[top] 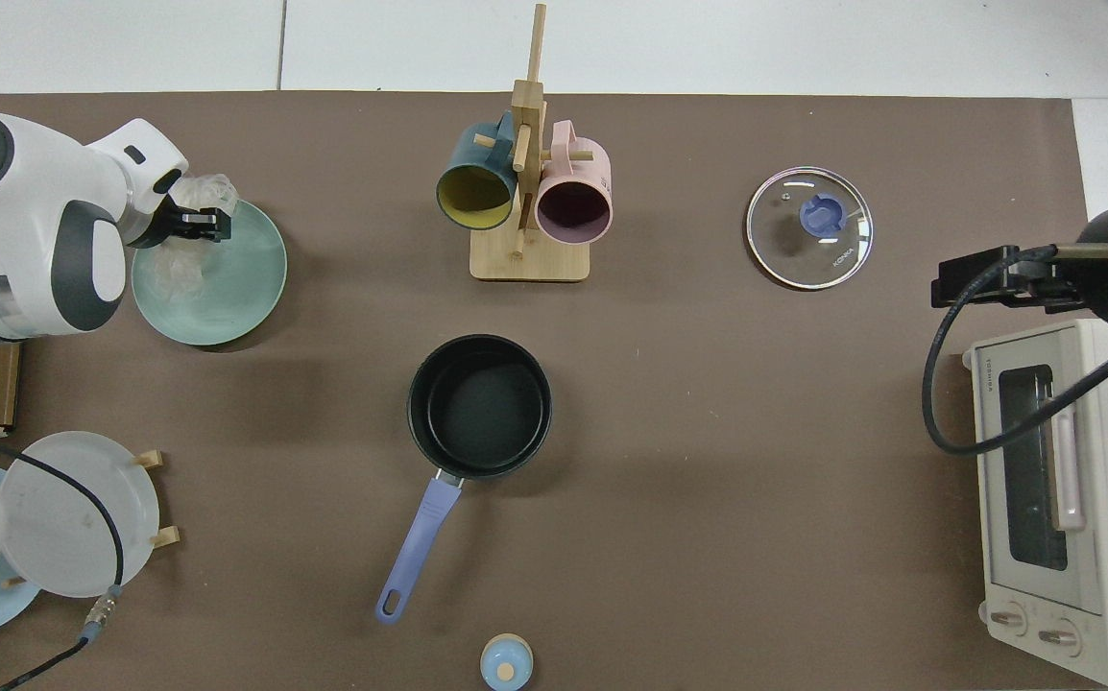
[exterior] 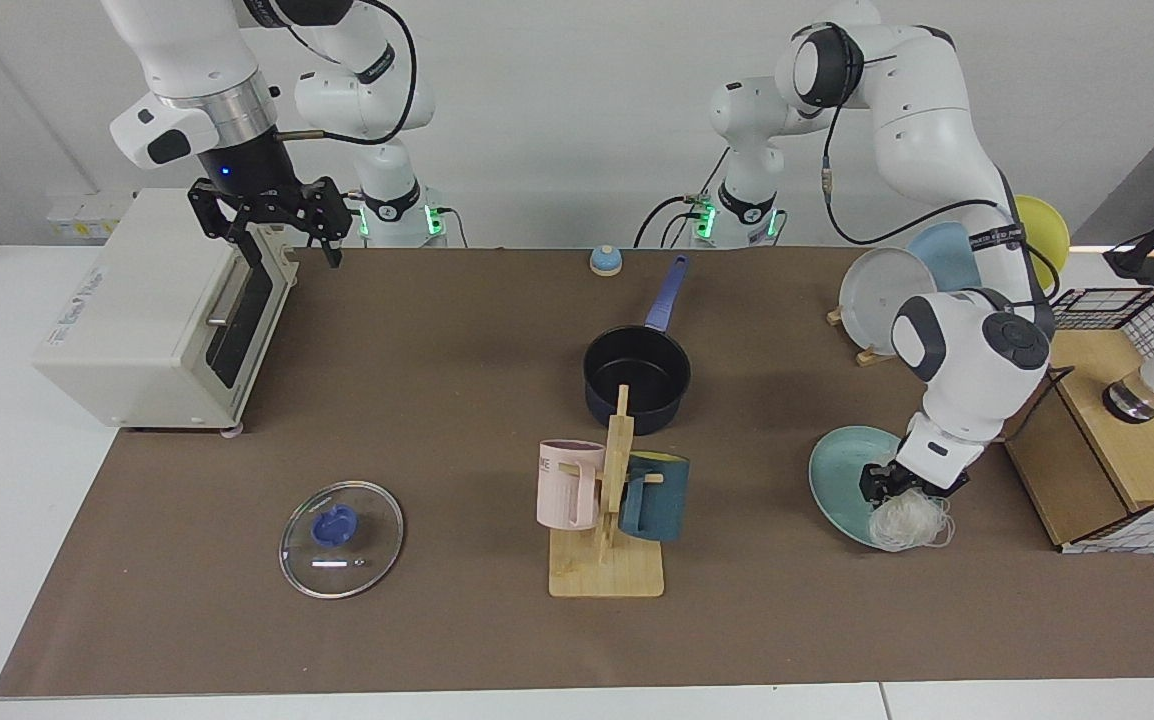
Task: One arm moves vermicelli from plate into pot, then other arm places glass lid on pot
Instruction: 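Grasp the white vermicelli bundle with the left gripper, then carry the vermicelli with the left gripper over the black saucepan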
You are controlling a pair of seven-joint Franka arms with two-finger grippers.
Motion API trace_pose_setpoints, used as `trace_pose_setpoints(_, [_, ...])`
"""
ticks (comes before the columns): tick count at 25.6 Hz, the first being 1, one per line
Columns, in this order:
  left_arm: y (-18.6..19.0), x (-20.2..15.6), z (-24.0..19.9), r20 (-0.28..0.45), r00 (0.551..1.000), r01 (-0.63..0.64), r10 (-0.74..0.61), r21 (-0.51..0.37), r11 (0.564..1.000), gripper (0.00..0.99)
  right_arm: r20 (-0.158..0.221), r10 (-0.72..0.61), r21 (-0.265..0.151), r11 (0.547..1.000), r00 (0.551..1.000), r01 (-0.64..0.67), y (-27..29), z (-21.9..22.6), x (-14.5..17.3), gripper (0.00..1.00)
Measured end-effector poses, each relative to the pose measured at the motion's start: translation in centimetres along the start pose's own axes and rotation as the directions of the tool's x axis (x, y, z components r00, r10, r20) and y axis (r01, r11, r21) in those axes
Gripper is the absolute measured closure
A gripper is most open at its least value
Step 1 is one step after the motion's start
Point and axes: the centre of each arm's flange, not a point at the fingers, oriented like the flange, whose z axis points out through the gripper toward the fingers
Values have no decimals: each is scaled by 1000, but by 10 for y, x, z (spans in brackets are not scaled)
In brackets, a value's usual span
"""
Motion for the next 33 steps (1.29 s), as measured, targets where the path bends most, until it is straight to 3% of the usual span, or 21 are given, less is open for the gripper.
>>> trace_pose_setpoints(8, [21,-13,-77,71,997,-21,22,-5,1000,542,1,-11,1,1000,1000,11,-6,0,-1,0])
trace_pose_setpoints(16, [120,-47,-159,138,990,35,-36,5,999,542,17,-10,-2,1000,1000,10,-5,2,-3,0])
trace_pose_setpoints(23, [244,-90,-155,169,976,135,-138,29,990,555,39,-7,-5,1000,999,7,-3,3,-5,0])
trace_pose_setpoints(27, [280,-108,-147,189,969,157,-158,20,987,555,42,-3,-9,1000,999,3,-1,4,-5,0])
trace_pose_setpoints(33, [313,-137,-111,177,969,177,-174,0,984,564,38,-1,-48,999,999,3,4,4,-4,0])
